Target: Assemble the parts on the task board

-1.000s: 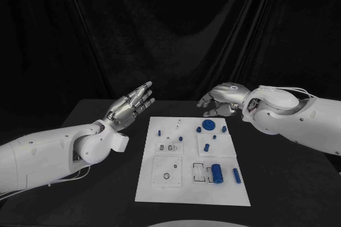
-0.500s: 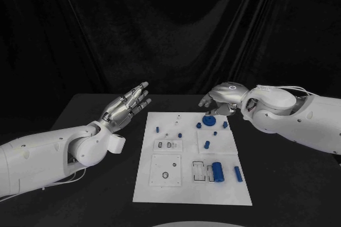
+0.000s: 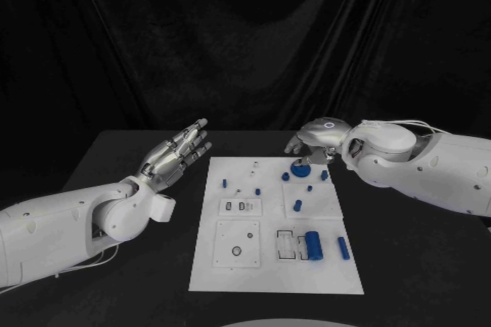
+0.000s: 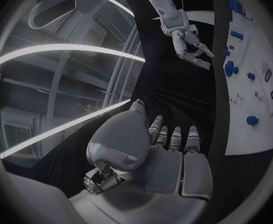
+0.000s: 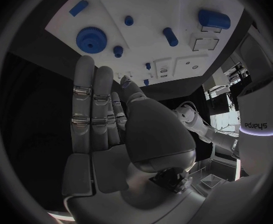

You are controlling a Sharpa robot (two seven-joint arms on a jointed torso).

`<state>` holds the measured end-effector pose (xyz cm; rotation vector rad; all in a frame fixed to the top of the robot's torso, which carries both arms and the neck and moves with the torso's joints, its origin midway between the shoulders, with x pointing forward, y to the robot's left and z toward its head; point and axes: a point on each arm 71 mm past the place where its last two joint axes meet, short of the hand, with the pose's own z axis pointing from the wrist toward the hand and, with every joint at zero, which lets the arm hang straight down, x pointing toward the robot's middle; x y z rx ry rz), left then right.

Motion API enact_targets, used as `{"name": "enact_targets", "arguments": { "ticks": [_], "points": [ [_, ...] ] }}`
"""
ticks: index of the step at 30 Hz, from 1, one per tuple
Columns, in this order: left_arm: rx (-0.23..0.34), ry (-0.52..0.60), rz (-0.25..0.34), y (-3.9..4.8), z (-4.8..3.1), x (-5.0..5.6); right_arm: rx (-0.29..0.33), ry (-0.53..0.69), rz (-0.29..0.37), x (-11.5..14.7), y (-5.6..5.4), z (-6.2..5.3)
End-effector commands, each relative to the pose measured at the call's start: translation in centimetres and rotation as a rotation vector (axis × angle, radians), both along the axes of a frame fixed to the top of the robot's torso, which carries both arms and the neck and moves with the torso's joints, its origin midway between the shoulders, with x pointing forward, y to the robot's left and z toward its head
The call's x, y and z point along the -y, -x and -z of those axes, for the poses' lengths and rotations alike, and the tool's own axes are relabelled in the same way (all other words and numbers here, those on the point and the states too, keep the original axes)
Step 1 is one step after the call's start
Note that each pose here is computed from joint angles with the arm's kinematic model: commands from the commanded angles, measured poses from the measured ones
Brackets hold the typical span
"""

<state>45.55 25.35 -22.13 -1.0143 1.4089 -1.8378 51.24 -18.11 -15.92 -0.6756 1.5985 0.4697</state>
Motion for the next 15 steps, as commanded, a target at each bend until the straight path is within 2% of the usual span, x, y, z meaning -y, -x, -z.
{"name": "enact_targets", "arguments": {
  "ticks": [1,15],
  "points": [
    [0.046,0.030,0.006,-0.04,-0.50,0.02,-0.008,0.027,0.027,0.18,-0.29,0.38],
    [0.043,0.028,0.006,-0.17,-0.43,-0.15,-0.039,0.050,0.019,-0.29,-0.64,1.29]
  ]
}}
